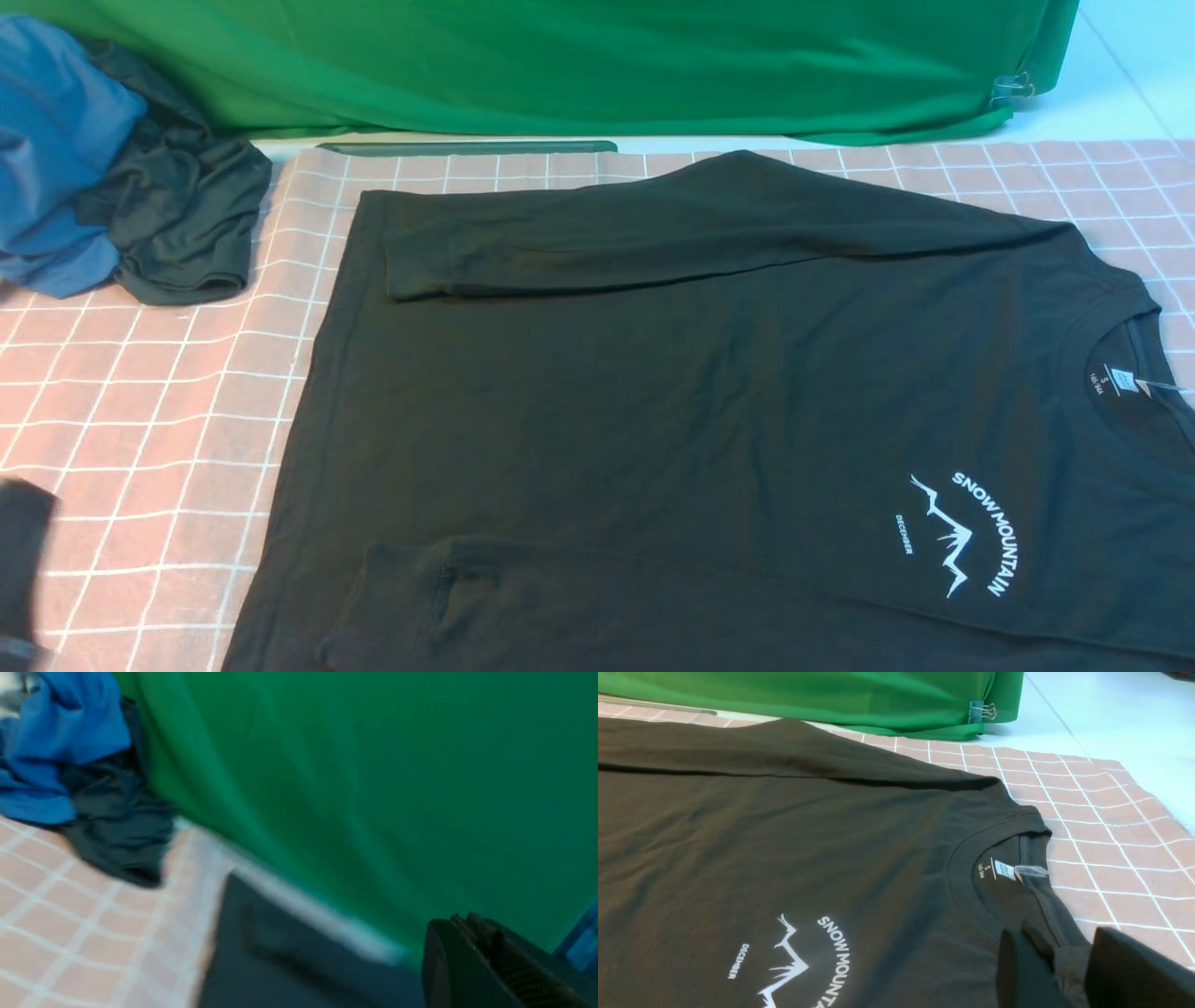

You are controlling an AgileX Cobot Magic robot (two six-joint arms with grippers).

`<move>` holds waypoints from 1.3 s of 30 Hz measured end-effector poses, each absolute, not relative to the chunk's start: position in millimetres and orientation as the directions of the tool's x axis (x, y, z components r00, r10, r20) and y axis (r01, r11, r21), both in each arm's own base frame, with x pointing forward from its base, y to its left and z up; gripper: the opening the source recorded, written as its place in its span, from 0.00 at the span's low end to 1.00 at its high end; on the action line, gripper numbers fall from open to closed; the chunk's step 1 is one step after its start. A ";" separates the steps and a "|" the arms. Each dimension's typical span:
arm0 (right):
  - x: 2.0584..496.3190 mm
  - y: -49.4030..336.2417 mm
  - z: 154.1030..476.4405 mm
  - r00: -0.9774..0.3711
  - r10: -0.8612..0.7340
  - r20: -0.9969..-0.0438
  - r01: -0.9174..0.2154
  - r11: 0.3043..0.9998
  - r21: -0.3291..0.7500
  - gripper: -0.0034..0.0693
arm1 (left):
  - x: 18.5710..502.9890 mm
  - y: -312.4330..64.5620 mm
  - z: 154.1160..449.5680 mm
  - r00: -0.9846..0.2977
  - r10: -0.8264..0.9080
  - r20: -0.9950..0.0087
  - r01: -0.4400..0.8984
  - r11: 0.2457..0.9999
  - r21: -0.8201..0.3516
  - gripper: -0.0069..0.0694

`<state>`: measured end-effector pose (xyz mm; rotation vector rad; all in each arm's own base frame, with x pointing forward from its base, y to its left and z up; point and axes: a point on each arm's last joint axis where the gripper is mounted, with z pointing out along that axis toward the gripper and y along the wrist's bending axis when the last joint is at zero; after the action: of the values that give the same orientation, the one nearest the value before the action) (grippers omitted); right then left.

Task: Fold a long-sleeved shirt over a pink coffee tablecloth.
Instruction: 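Grasp the left edge of the dark T-shirt lying flat on the table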

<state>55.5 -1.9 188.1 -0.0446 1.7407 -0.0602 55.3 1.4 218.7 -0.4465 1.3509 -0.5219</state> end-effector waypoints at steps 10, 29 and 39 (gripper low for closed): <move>56.6 0.7 198.3 -0.058 0.139 -0.989 -0.007 0.990 0.140 0.39 | 48.8 8.8 239.4 0.337 -0.698 -0.631 0.221 0.711 -0.668 0.11; 39.9 -6.6 256.0 0.483 0.624 -0.615 -0.321 0.779 0.538 0.36 | 80.2 -10.5 366.1 -0.209 -0.618 -0.758 -0.017 0.777 -0.629 0.11; 43.1 1.4 334.1 0.327 0.478 -0.815 -0.207 0.878 0.432 0.10 | 173.1 -17.4 283.2 -0.820 -0.302 -0.486 -0.175 0.941 -0.289 0.11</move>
<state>43.1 1.4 334.1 0.2692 1.1556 0.4558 173.1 -17.4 283.2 -0.3384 2.5485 -0.3137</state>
